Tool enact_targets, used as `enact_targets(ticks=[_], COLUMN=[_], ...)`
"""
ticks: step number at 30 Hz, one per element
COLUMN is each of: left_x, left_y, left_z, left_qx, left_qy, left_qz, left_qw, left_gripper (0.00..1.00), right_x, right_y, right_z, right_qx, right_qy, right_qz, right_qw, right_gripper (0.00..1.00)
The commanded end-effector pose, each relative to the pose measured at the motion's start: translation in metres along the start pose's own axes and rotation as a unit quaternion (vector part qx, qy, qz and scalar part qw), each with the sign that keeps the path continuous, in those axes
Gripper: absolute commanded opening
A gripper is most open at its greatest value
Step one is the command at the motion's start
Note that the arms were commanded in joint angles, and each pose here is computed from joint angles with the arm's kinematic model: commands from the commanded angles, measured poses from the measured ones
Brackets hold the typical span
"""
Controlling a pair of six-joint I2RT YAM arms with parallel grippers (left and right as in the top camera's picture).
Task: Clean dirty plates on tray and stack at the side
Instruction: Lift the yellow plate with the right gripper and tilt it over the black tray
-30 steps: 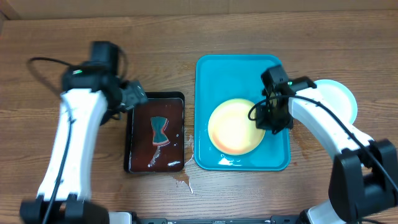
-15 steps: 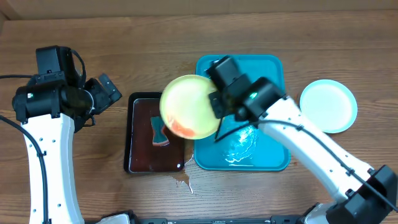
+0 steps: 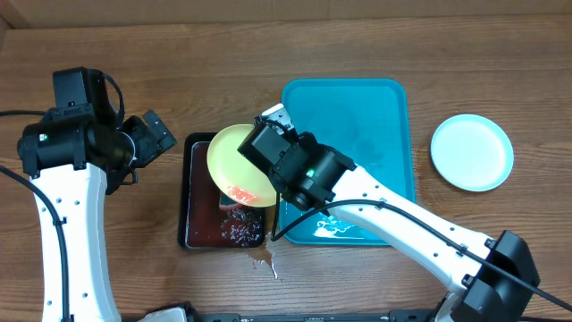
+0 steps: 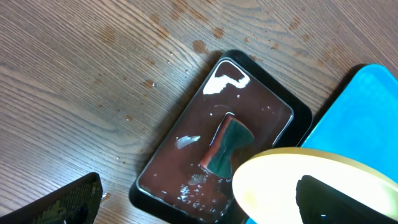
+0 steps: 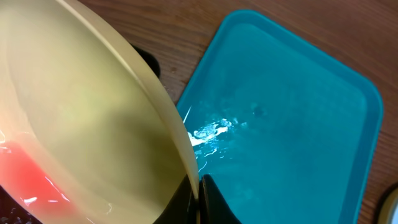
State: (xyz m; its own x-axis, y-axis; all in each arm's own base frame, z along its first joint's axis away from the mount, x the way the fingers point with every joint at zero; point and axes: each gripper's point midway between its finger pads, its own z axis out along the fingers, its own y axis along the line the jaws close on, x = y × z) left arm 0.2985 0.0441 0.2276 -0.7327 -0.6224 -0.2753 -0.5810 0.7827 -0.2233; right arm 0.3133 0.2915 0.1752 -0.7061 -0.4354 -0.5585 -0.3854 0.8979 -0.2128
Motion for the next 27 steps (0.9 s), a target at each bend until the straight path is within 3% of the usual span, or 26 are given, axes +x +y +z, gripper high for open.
enact_targets(ticks=[1,15,27], left_x=[-0.003,-0.003,-0.003], left_y=[-0.002,-0.002,-0.002], left_z=[-0.001,-0.001,-0.001], left_qx=[0.005,0.005,0.005], left_qy=[-0.001,-0.001,-0.001], left_qz=[0.006,0.006,0.006], left_qw=[1.000,1.000,1.000], left_gripper=[1.00,1.00,1.00], right_x=[-0.014,-0.020,-0.021], right_y=[-0.003,0.017,0.032], right_z=[-0.012,-0.061,-0.093], right_qx=[0.033,0.148,0.191], right_qy=[-0.037,-0.141,-0.198], right_qz=[0.017,-0.046,-0.076], right_qw=[0.999,0.978,0.958], right_gripper=[0.04,0.04,0.04])
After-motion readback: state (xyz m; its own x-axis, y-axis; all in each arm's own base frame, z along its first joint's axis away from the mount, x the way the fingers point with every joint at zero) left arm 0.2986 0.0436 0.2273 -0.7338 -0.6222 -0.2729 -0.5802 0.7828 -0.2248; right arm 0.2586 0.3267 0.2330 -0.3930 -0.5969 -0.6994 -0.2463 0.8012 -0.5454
